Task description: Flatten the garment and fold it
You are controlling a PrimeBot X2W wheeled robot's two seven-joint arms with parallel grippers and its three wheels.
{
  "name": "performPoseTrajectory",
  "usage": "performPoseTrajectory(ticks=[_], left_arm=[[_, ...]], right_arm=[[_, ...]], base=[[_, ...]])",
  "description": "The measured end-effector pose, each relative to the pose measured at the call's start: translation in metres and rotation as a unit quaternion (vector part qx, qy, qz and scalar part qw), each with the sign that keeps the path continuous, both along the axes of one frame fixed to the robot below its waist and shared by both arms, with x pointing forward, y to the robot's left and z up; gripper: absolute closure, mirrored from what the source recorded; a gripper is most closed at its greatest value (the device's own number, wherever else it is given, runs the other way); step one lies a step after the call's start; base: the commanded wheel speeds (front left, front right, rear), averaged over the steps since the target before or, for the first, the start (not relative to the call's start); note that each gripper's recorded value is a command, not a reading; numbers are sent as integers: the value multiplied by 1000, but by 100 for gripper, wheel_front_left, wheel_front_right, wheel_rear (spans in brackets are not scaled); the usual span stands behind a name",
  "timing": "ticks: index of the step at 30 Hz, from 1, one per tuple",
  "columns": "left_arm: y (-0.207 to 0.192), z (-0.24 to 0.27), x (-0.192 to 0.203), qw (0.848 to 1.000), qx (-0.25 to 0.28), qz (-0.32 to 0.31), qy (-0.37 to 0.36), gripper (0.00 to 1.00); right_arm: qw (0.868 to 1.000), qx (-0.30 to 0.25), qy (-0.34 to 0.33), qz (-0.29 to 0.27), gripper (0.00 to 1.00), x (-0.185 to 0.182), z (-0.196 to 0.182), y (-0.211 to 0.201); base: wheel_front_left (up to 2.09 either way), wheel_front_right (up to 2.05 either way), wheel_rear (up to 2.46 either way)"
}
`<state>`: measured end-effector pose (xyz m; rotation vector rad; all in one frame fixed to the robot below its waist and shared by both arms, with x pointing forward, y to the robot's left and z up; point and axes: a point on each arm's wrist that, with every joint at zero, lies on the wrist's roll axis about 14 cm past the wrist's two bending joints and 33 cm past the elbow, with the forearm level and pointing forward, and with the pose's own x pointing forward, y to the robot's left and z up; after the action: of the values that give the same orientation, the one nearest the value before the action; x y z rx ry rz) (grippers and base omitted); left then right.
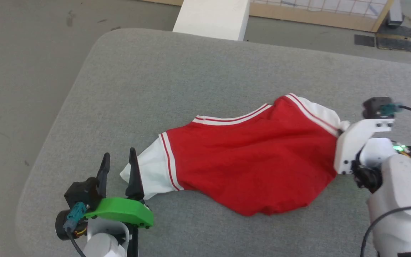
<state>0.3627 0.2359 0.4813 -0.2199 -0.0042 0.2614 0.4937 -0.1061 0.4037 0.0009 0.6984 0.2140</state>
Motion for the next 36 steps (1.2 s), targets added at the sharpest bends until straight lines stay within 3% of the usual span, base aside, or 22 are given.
performPoseTrajectory(ticks=[3, 7, 9, 15, 16, 17, 18, 21, 24, 29, 36], left_arm=[[-7, -2, 2, 1000, -4, -14, 1, 0], [-24, -12, 6, 999, -10, -43, 14, 0], [-50, -16, 24, 994, -7, -99, 37, 0], [-75, -24, 59, 972, 18, -199, 128, 0], [-77, -32, 62, 962, 25, -217, 163, 0], [-79, -41, 63, 951, 36, -236, 197, 0], [-78, -49, 62, 942, 42, -247, 225, 0], [-71, -76, 54, 903, 70, -272, 327, 0], [-71, -87, 51, 879, 82, -285, 374, 0], [-80, -90, 56, 873, 69, -289, 387, 0], [-79, -106, 42, 844, 61, -283, 451, 0]], right_arm=[[998, -11, -56, -25, 100, 3, 19, -25], [994, -29, -83, -58, 100, -16, 26, -59], [990, -46, -83, -101, 100, -44, 26, -95], [988, -35, -60, -140, 100, -79, 19, -120], [988, -32, -61, -141, 67, -81, 20, -121], [987, -26, -60, -144, 19, -83, 20, -121], [987, -22, -60, -145, 0, -85, 19, -121], [987, -4, -53, -152, 0, -93, 14, -122], [986, 4, -57, -159, 0, -96, 13, -125], [982, 10, -70, -173, 0, -100, 12, -133], [979, 7, -89, -181, 0, -109, 14, -139]], base=[[0, 0, 0], [0, 0, 0], [0, 0, 0], [0, 0, 0], [0, 0, 0], [0, 0, 0], [0, 0, 0], [0, 0, 0], [0, 0, 0], [0, 0, 0], [0, 0, 0]])
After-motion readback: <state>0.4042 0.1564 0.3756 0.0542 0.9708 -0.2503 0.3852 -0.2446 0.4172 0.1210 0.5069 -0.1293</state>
